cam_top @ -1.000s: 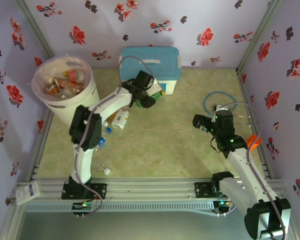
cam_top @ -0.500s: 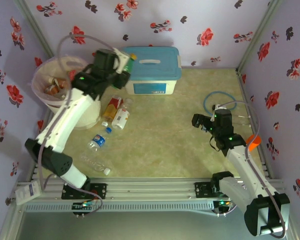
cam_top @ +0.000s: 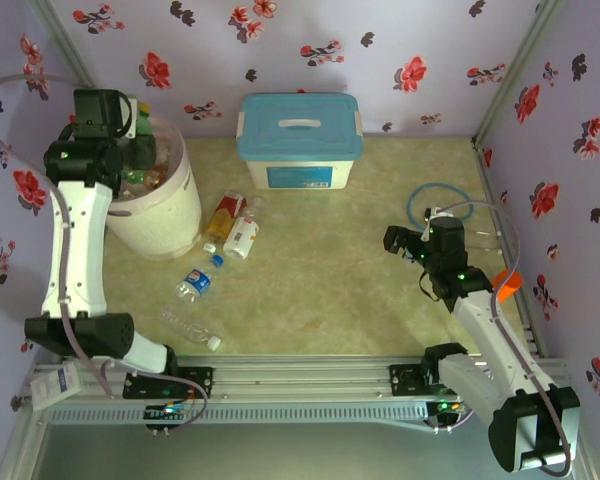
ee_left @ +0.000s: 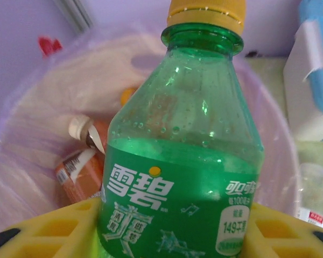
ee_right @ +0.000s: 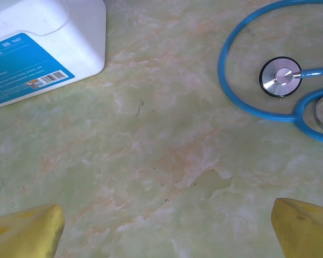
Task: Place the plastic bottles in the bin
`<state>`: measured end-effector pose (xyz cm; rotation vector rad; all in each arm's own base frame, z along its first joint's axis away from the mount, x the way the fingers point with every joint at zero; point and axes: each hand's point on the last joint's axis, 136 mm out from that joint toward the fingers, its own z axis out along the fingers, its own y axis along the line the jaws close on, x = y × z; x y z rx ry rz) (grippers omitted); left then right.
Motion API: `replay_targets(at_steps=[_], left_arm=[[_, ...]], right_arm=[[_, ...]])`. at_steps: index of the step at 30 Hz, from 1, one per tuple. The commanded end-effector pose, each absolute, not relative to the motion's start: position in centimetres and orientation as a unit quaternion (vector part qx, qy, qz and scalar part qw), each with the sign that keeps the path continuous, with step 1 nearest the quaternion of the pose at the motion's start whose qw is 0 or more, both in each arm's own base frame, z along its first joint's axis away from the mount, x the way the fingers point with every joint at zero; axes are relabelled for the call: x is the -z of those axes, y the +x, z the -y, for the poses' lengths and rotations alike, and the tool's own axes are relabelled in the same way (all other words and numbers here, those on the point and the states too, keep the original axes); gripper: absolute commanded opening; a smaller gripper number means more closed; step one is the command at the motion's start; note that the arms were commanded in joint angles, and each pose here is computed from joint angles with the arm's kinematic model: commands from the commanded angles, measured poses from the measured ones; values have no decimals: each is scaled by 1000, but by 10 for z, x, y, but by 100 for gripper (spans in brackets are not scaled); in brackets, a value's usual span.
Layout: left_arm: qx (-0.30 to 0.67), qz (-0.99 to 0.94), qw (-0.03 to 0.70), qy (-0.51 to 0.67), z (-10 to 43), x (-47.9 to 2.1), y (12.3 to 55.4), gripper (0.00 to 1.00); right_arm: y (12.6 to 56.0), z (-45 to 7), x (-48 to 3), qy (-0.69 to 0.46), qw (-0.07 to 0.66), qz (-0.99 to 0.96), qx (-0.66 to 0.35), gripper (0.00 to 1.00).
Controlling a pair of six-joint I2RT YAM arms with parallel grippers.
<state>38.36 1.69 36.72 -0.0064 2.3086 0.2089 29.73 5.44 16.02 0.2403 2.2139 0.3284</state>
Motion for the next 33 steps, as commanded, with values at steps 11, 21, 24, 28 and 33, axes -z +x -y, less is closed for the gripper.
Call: replay_targets(at_steps=[11, 21, 24, 28, 33], left_arm=[[8, -963, 269, -19, -21, -298, 394, 28], [60, -976, 207, 6, 1, -255, 406, 22], [75, -976, 206, 6, 7, -244, 416, 22], [80, -975, 207, -3, 9, -231, 428, 22], [88, -970, 227, -17, 14, -237, 436, 26]], right_arm=[[304, -53, -173, 89, 445, -882, -129, 99], [306, -54, -172, 90, 444, -882, -131, 99], [305, -54, -172, 90, 444, -882, -131, 99], [304, -54, -173, 91, 445, -881, -132, 99], [304, -53, -174, 91, 446, -881, -131, 99]])
